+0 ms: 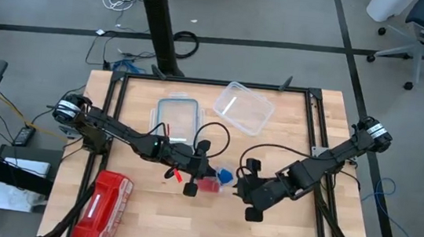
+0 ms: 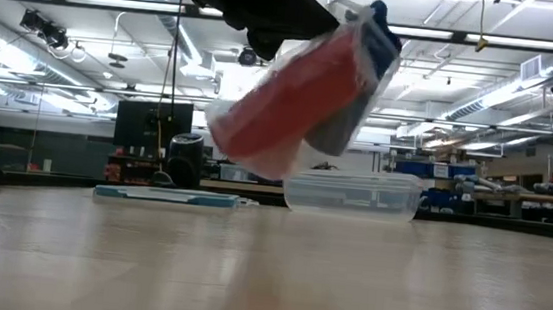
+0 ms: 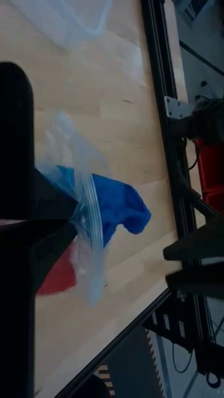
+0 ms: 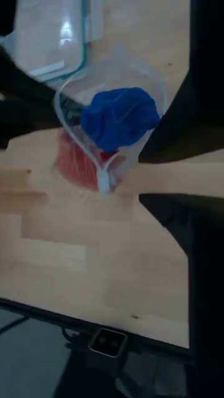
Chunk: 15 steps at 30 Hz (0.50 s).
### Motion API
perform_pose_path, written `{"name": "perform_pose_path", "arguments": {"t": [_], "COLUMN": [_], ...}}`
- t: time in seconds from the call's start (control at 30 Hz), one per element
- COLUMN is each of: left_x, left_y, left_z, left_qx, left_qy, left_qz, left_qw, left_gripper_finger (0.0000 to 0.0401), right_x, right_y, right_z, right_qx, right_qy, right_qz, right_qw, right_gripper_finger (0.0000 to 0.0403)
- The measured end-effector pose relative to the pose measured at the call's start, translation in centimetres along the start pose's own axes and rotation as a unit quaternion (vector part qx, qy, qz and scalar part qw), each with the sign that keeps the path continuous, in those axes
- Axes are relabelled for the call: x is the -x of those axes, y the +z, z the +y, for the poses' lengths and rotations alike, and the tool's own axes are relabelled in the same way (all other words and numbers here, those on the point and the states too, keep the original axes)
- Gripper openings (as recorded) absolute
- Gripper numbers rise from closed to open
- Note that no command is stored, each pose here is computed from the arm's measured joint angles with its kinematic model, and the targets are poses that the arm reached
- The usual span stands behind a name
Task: Roll bandage
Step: Put the blue bandage into the transparent zip bag
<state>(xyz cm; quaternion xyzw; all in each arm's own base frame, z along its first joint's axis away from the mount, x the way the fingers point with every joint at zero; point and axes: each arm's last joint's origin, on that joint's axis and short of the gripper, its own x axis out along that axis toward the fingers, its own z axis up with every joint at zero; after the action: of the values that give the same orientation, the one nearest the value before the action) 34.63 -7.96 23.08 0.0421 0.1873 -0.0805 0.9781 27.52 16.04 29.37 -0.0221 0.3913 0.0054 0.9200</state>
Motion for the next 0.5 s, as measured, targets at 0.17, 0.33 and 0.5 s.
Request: {"name": "perform_pose_path", "arguments": {"t": [0.17,0.33,0.5], "left_x": [0.0,0.0,0.0], "left_y": [0.0,0.2,0.2], "left_z": [0.0,0.0,-0.1], "left_qx": [0.003,0.018,0.019], "left_qy": [0.000,-0.006,-0.016], "left_qz": [-0.002,-0.012,-0.011], "left_qw": [1.000,1.000,1.000], "left_gripper_finger": [0.0000,0.0000,0.0000], "right_x": [-0.1,-0.4,-0.6], "right_y": [0.0,0.2,0.3], "right_z": [-0.1,-1.0,-1.4], "right_qx": [0.037,0.072,0.093], "right_qy": [0.007,-0.012,-0.021], "right_qz": [0.001,0.004,0.005], "right_qw": [0.999,0.997,0.995], "right_gripper_finger": [0.0154,0.0188,0.0187]}}
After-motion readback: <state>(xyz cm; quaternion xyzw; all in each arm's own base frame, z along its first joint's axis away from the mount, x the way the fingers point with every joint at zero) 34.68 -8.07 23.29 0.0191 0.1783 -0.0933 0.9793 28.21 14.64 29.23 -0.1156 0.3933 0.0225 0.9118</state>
